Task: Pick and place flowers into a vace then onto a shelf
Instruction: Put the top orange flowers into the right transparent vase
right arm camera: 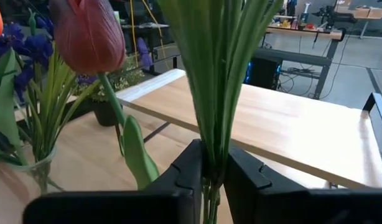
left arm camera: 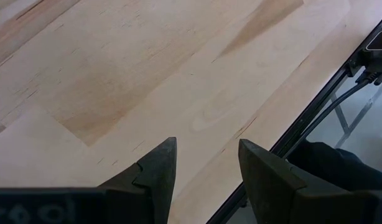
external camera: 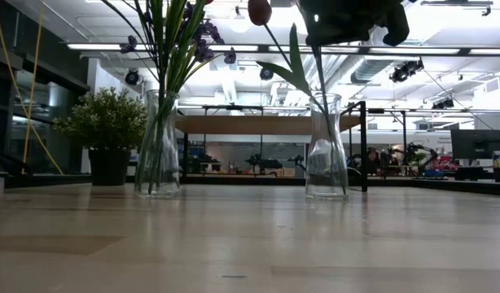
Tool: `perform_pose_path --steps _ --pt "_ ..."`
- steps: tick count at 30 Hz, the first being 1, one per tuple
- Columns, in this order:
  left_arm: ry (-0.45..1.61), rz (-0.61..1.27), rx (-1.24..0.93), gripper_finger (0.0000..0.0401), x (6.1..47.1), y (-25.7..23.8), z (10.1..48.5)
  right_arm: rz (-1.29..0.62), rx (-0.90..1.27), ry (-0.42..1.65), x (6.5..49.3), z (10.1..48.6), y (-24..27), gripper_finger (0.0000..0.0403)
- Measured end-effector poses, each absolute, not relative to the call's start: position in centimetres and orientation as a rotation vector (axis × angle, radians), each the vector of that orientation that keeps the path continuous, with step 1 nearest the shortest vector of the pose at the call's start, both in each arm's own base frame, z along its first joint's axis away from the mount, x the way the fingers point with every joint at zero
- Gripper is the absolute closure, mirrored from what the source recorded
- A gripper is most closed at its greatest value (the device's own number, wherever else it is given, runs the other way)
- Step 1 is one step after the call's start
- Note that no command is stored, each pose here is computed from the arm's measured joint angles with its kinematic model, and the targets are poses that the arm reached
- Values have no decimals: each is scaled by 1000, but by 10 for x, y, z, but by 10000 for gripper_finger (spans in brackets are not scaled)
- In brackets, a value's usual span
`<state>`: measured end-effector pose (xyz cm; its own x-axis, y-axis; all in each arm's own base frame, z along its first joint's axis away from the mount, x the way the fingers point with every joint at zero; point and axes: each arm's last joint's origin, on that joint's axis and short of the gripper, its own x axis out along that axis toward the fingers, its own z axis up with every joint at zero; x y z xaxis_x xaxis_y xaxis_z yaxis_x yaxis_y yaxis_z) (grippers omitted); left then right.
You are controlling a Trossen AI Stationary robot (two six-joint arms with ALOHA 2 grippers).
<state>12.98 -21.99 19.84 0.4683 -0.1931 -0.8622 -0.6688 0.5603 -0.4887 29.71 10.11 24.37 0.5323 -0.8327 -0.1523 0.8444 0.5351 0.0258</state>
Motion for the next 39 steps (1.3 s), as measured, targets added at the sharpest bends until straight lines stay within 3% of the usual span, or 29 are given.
perform_pose_path --steps 17,39 --pt "1076 355 -967 194 130 -220 198 -950 153 201 294 238 101 315" --pt "1076 355 -967 194 130 -220 198 -889 152 300 293 233 101 232"
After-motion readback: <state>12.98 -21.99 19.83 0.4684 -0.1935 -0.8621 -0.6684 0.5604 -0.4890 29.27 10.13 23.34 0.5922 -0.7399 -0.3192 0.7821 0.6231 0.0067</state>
